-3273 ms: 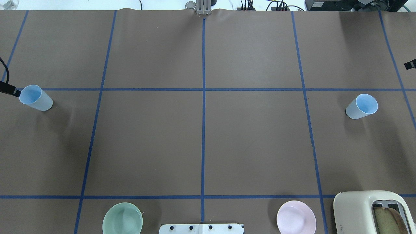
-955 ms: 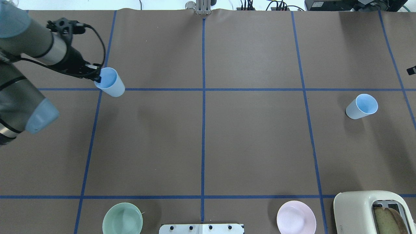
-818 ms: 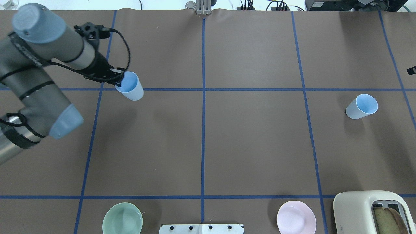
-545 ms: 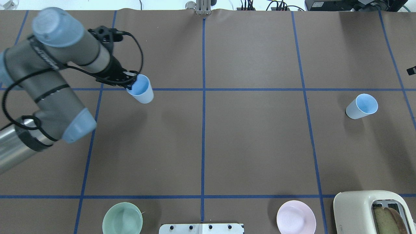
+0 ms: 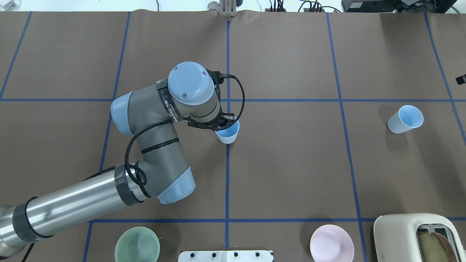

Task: Stack blue cups with both arms
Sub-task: 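Carry the light-blue cup with the left gripper to the table center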

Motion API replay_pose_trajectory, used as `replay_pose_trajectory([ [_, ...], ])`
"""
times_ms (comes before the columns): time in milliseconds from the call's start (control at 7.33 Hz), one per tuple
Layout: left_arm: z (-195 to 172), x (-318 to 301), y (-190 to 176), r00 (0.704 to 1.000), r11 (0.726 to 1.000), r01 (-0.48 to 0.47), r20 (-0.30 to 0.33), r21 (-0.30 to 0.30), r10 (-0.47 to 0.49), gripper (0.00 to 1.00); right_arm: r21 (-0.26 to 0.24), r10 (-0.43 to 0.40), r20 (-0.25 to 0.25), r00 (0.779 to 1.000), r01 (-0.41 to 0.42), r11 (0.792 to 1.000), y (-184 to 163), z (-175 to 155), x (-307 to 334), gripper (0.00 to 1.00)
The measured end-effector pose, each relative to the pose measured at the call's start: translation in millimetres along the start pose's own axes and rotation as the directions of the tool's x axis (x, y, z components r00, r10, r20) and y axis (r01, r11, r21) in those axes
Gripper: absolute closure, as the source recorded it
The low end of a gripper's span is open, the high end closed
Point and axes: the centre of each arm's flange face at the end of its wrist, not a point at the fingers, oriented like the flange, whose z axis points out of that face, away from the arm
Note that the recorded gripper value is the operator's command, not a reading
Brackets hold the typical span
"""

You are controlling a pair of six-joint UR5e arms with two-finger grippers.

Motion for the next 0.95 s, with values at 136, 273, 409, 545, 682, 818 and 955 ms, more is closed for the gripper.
replay_pose_trajectory([
  [136,2.8,1.7,3.9,1.0,1.0,-0.004,0.002,-0.004,0.004,1.0,0.001,0.0,0.0,1.0,0.0,1.0,-0.3,-0.3,0.0,0.0],
  [273,5.0,2.7,6.8,1.0,1.0,-0.007,0.002,-0.007,0.007,0.94,0.001,0.0,0.0,1.0,0.0,1.0,-0.4,-0.4,0.0,0.0],
  [409,7.1,3.3,8.8,1.0,1.0,-0.01,0.003,-0.01,0.01,0.78,0.0,0.0,0.001,1.0,0.0,1.0,-0.2,-0.3,0.0,0.0],
  [545,9.1,3.1,9.6,1.0,1.0,-0.012,0.004,-0.012,0.012,0.61,0.0,0.0,0.001,1.0,0.0,1.0,0.0,-0.2,0.1,0.0],
  [682,10.0,2.7,9.7,1.0,1.0,-0.013,0.005,-0.012,0.013,0.37,0.0,0.0,0.0,1.0,0.0,1.0,0.1,-0.2,0.3,0.0],
  [818,10.7,2.2,10.0,1.0,1.0,-0.014,0.005,-0.012,0.014,0.02,0.0,0.0,0.0,1.0,0.0,1.0,0.1,-0.1,0.2,0.0],
  [955,9.8,2.0,10.2,1.0,1.0,-0.016,0.003,-0.012,0.016,0.02,0.0,0.0,0.001,1.0,0.0,1.0,0.0,0.1,-0.2,0.0],
])
